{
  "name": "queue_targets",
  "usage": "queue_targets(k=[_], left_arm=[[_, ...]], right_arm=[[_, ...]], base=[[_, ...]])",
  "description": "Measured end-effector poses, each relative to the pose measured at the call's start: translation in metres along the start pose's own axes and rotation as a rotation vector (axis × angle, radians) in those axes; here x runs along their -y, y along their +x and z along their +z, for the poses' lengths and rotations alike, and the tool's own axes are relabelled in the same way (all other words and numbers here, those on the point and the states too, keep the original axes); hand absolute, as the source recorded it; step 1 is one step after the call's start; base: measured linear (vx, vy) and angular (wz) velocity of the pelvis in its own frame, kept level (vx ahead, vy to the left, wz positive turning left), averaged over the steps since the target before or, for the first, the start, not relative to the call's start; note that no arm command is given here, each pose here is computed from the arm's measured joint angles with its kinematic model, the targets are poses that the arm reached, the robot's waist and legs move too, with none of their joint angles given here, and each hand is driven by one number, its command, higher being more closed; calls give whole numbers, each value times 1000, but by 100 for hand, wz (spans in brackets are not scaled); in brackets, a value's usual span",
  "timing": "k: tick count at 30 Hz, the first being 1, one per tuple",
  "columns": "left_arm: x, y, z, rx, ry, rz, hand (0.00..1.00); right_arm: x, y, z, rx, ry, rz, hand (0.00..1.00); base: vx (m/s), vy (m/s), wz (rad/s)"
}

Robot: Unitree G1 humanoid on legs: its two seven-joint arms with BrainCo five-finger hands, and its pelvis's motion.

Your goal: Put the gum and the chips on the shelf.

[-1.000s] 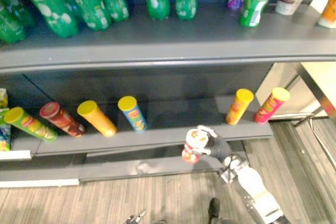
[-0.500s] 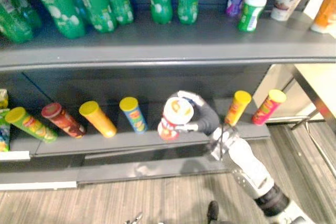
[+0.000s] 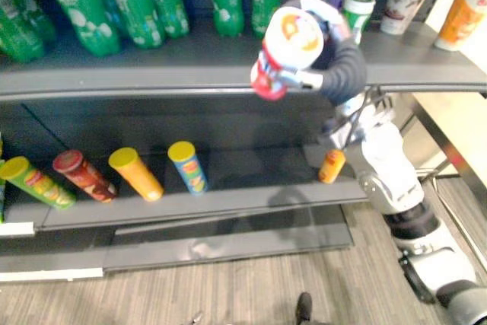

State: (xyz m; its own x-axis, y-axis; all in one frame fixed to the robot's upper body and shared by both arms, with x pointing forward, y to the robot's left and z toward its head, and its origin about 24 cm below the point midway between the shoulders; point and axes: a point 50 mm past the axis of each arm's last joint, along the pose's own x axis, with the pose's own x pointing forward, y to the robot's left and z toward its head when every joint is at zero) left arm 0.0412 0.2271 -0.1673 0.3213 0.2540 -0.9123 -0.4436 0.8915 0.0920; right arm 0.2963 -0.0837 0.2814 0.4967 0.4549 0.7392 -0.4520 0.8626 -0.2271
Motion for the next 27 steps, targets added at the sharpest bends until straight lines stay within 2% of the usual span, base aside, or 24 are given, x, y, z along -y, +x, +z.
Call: queue_targets(k=[7,27], left_arm=[[0,0,1,-1,1,-2,0],[2,0,3,11,8,-9,0]], right_arm=[[29,12,-7,-45,-93,-148,100],[75,-2,-34,-222,-197,-323,100]], base=[[0,0,0],[0,0,0]])
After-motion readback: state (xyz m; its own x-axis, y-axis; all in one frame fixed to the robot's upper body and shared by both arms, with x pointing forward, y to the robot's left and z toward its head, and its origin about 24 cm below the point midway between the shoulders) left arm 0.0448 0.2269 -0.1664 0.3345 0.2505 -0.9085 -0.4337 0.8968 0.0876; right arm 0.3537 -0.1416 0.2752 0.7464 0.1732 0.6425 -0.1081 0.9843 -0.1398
